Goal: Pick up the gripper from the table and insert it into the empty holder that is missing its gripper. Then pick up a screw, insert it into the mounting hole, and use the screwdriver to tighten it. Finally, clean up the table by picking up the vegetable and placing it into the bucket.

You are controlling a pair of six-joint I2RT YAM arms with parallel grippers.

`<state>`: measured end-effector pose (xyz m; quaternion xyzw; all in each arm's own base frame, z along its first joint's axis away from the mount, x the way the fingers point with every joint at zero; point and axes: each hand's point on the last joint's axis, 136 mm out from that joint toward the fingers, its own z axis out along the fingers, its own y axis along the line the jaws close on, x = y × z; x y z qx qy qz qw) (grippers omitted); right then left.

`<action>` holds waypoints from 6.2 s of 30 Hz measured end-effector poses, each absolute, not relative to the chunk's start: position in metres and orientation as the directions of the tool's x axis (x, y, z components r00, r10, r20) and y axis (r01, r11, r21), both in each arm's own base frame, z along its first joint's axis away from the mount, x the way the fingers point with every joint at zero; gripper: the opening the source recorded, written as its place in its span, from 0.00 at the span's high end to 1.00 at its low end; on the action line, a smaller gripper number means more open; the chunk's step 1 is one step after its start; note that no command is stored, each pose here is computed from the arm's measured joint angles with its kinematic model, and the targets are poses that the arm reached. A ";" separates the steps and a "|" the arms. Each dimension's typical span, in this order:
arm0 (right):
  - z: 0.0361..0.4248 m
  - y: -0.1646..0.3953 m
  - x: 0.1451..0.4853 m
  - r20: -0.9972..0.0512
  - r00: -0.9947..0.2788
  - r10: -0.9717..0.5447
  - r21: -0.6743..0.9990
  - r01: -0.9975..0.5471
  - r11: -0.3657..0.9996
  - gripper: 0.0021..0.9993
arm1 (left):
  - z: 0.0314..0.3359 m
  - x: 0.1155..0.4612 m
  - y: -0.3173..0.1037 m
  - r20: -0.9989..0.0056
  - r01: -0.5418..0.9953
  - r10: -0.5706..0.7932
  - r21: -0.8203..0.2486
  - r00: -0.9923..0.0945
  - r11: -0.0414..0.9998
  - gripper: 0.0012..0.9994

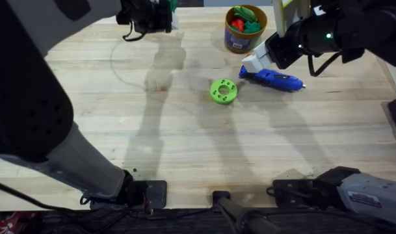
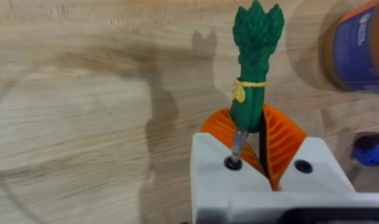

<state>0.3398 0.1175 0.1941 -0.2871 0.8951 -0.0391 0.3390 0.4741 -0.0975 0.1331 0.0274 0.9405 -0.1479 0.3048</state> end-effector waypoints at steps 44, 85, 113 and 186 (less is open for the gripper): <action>0.193 0.109 0.319 -0.540 -0.635 -0.553 -0.257 -0.501 0.826 0.03 | 0.156 0.480 -0.311 -0.775 0.596 0.148 -0.333 -0.614 0.730 0.94; 0.230 0.104 0.308 -0.658 -0.617 -0.433 -0.203 -0.408 0.890 0.03 | 0.199 0.431 -0.166 -0.616 0.400 0.192 -0.219 -0.764 0.890 0.00; 0.230 0.104 0.308 -0.681 -0.679 -0.276 -0.089 -0.297 0.951 0.03 | 0.222 0.320 -0.112 -0.404 0.399 0.304 -0.175 -0.863 0.900 0.00; 0.230 0.104 0.308 -0.681 -0.679 -0.276 -0.089 -0.297 0.951 0.03 | 0.222 0.320 -0.112 -0.404 0.399 0.304 -0.175 -0.863 0.900 0.00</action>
